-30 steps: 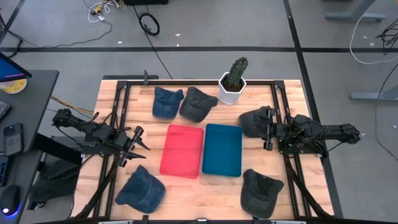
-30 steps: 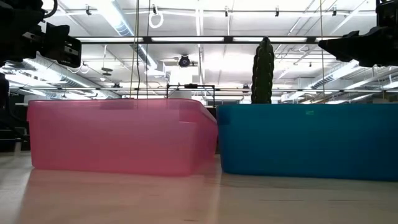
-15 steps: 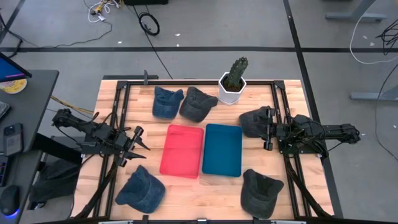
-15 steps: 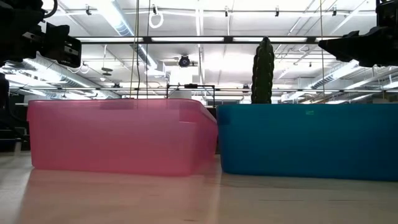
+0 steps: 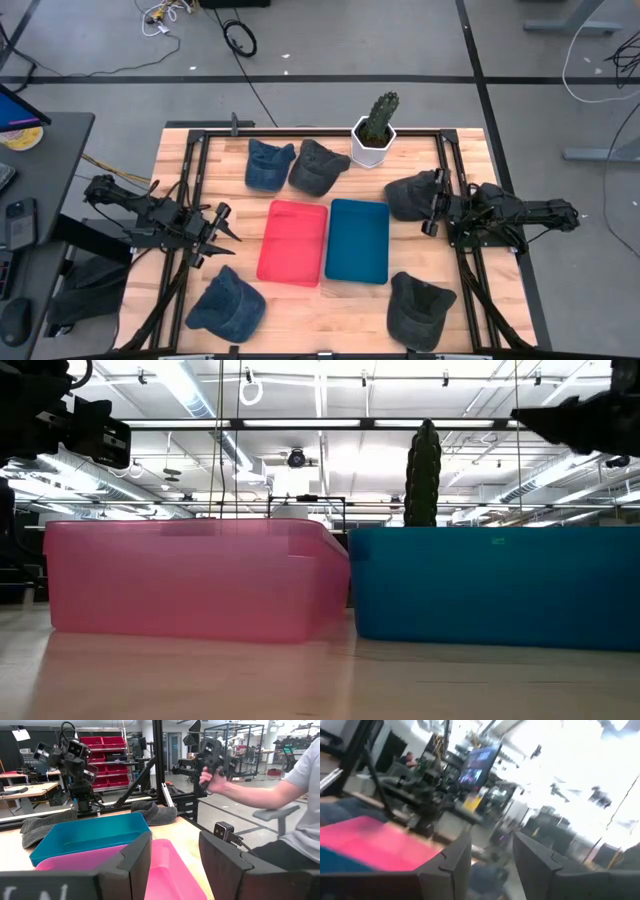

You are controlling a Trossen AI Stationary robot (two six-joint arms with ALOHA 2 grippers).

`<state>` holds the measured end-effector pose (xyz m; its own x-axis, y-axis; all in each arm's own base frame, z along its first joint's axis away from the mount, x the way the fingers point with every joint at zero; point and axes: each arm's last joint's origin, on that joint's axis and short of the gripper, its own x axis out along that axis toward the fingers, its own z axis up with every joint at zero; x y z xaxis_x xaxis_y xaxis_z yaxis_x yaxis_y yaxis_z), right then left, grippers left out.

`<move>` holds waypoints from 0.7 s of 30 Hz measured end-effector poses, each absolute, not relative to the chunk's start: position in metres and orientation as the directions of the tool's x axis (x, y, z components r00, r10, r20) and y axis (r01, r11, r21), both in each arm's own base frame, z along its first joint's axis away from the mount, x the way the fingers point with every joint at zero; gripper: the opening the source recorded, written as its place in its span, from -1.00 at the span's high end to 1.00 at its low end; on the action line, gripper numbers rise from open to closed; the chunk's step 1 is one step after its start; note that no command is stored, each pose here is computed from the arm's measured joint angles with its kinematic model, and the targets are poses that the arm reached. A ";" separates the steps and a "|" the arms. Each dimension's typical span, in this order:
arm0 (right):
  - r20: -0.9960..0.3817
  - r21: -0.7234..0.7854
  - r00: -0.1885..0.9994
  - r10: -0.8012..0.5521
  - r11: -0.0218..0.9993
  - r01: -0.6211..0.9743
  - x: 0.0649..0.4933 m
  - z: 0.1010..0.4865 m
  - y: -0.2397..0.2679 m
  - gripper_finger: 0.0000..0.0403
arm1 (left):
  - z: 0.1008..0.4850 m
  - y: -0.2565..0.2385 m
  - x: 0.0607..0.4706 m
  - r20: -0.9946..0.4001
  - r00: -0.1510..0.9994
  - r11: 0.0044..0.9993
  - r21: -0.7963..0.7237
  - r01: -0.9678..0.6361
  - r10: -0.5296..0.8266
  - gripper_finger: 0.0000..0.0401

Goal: Pick & Place hat
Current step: Put the bottom black cap into the blue bin

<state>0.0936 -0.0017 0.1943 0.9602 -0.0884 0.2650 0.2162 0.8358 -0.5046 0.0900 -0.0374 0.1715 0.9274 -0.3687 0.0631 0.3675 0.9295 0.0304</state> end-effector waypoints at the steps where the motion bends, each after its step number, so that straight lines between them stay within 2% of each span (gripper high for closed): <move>1: 0.305 -0.519 0.948 -0.088 0.820 0.243 0.092 0.198 -0.002 0.26 | 0.172 -0.037 0.090 0.063 0.927 0.930 0.030 0.367 -0.369 0.15; 5: 0.579 -0.491 0.811 -0.085 0.757 0.431 0.079 0.225 -0.002 0.26 | 0.172 -0.037 0.090 0.063 0.927 0.930 0.030 0.367 -0.369 0.15; 9: 0.807 -0.286 0.585 -0.087 0.808 0.515 0.057 0.247 -0.002 0.26 | 0.172 -0.037 0.090 0.064 0.927 0.930 0.030 0.367 -0.369 0.15; 11: 0.887 -0.153 0.454 -0.079 0.879 0.451 0.044 0.255 -0.002 0.26 | 0.171 -0.037 0.090 0.063 0.927 0.930 0.030 0.367 -0.369 0.15; 14: 0.950 -0.016 0.307 -0.057 0.974 0.228 0.030 0.261 -0.001 0.26 | 0.172 -0.037 0.090 0.063 0.927 0.930 0.030 0.367 -0.369 0.15; 17: 0.967 0.037 0.248 -0.056 0.996 0.081 0.024 0.262 -0.001 0.26 | 0.172 -0.037 0.090 0.063 0.927 0.930 0.030 0.367 -0.369 0.15; 21: 0.975 0.018 0.220 -0.032 0.998 0.064 0.020 0.268 -0.001 0.26 | 0.171 -0.037 0.090 0.063 0.927 0.930 0.030 0.367 -0.369 0.15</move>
